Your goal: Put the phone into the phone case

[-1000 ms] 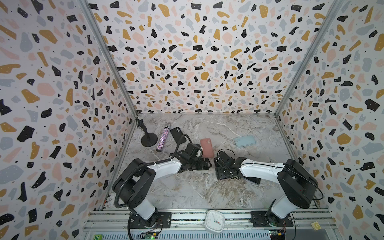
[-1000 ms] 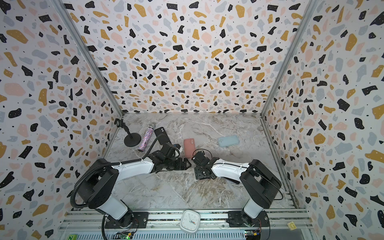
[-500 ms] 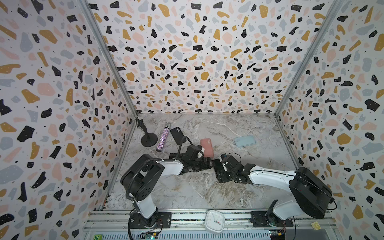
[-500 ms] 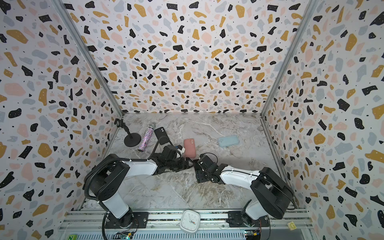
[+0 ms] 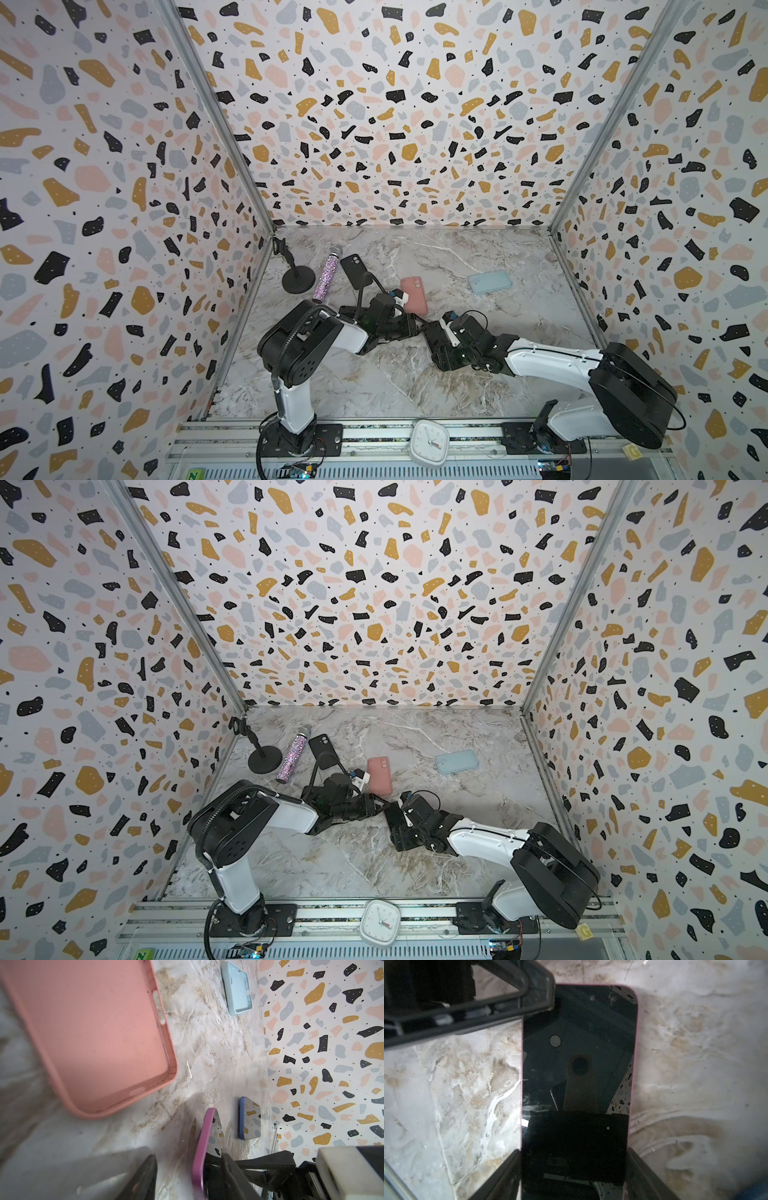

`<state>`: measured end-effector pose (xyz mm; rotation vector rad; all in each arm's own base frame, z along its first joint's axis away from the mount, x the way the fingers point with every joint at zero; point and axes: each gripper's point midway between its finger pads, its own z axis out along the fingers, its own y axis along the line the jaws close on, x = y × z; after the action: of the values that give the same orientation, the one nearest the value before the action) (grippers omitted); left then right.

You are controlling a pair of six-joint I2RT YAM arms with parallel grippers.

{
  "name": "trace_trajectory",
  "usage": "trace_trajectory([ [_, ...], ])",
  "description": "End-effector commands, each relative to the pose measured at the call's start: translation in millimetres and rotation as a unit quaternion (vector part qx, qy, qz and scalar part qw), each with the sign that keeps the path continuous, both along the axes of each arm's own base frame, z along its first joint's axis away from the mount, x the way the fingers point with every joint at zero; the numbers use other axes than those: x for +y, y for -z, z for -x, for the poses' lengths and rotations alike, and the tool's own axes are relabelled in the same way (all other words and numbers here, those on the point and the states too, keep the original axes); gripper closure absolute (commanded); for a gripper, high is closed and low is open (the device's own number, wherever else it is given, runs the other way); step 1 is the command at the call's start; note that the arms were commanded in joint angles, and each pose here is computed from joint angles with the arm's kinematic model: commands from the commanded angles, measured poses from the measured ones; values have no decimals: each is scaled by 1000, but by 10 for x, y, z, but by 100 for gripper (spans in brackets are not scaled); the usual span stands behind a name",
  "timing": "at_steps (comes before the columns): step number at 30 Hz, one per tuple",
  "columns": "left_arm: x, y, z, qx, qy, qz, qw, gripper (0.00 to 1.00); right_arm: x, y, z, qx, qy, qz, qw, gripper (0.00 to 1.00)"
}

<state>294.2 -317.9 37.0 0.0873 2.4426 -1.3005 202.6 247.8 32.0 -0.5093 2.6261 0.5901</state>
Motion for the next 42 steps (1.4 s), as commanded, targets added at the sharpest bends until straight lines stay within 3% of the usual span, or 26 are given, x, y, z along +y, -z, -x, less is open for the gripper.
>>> trace_trajectory([
  [1,-44,-128,-48,-26,2,30,999,56,-125,176,213,43,-10,21,999,55],
  [15,-76,-152,-17,-26,4,62,998,71,-110,193,202,43,-11,22,999,56],
  [24,-69,-49,39,-18,8,56,998,74,-112,178,193,40,-8,20,999,56],
  [33,-86,-74,58,-14,8,70,997,90,-95,158,184,38,-13,19,999,56],
  [36,-86,-118,73,-14,8,77,997,94,-84,120,172,32,-15,14,999,51],
  [42,-76,-223,92,-14,6,87,996,100,-112,-20,77,14,-8,35,999,27],
])
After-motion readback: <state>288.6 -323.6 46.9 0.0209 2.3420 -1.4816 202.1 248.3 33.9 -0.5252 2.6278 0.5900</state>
